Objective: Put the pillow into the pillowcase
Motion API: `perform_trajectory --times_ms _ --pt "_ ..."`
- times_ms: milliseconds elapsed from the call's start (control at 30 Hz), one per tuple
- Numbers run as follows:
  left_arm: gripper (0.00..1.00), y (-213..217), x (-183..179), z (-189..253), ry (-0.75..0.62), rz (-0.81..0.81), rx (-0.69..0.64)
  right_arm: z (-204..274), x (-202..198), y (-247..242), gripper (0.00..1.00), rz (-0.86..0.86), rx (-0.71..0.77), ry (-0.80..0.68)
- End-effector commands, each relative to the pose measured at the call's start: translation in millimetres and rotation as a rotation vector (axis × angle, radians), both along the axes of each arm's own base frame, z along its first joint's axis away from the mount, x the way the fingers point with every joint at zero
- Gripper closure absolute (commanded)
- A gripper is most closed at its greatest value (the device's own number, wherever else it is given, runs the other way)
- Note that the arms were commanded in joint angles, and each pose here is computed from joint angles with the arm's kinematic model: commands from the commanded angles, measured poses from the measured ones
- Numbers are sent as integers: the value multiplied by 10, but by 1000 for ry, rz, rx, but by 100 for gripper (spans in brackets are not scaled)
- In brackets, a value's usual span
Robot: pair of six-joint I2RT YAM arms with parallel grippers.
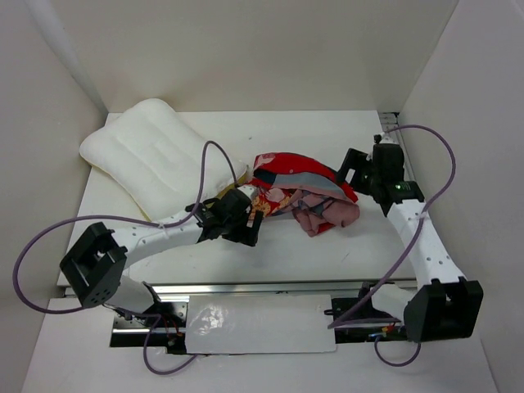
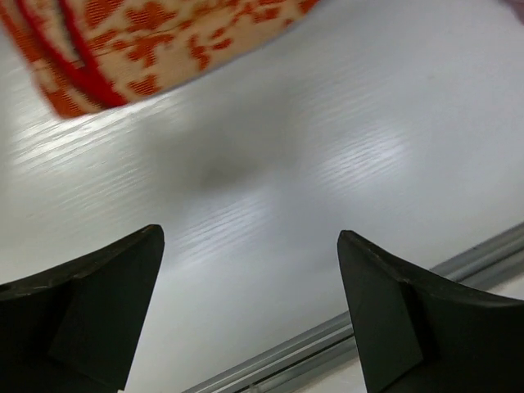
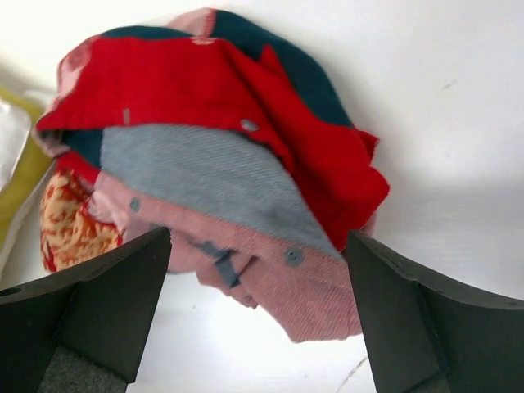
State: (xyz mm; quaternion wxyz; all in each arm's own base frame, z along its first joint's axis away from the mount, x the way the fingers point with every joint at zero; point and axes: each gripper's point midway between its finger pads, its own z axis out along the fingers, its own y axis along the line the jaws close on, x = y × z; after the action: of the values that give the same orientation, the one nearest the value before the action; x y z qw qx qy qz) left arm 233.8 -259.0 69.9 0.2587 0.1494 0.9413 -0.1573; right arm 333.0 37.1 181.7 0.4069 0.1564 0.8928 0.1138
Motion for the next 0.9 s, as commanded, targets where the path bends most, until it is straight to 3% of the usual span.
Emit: perform_trajectory --times_ms 0,267,367,433,467,533,600,667,700,833,867 --pt "0 249 132 168 -96 135 30 -30 -188 125 6 87 -50 -9" --pt "0 259 311 -56 -82 292 44 229 39 1091 2 452 -184 -145" --pt "6 -3 494 65 -114 258 -57 194 196 1560 1 587 -269 -195" --pt "9 -99 594 64 -141 249 -80 318 378 1761 1 589 -290 -242" --pt "12 -93 652 69 -146 253 -76 131 483 1817 1 607 -314 -199" --pt "18 -91 772 18 -131 282 -66 215 672 1989 1 646 -309 -242" --pt "27 0 875 -17 -111 329 -40 -11 810 2114 2 705 -358 -228" --pt "31 69 945 -117 -90 350 -24 -37 945 2242 4 759 -415 -274" --pt "35 79 978 -106 -90 356 -36 -257 959 2314 4 792 -437 -244" --pt "70 247 1164 -166 -88 379 -53 -432 1117 2508 5 830 -441 -249" --pt "89 284 1188 -167 -80 387 -61 -407 1164 2560 7 834 -433 -264"
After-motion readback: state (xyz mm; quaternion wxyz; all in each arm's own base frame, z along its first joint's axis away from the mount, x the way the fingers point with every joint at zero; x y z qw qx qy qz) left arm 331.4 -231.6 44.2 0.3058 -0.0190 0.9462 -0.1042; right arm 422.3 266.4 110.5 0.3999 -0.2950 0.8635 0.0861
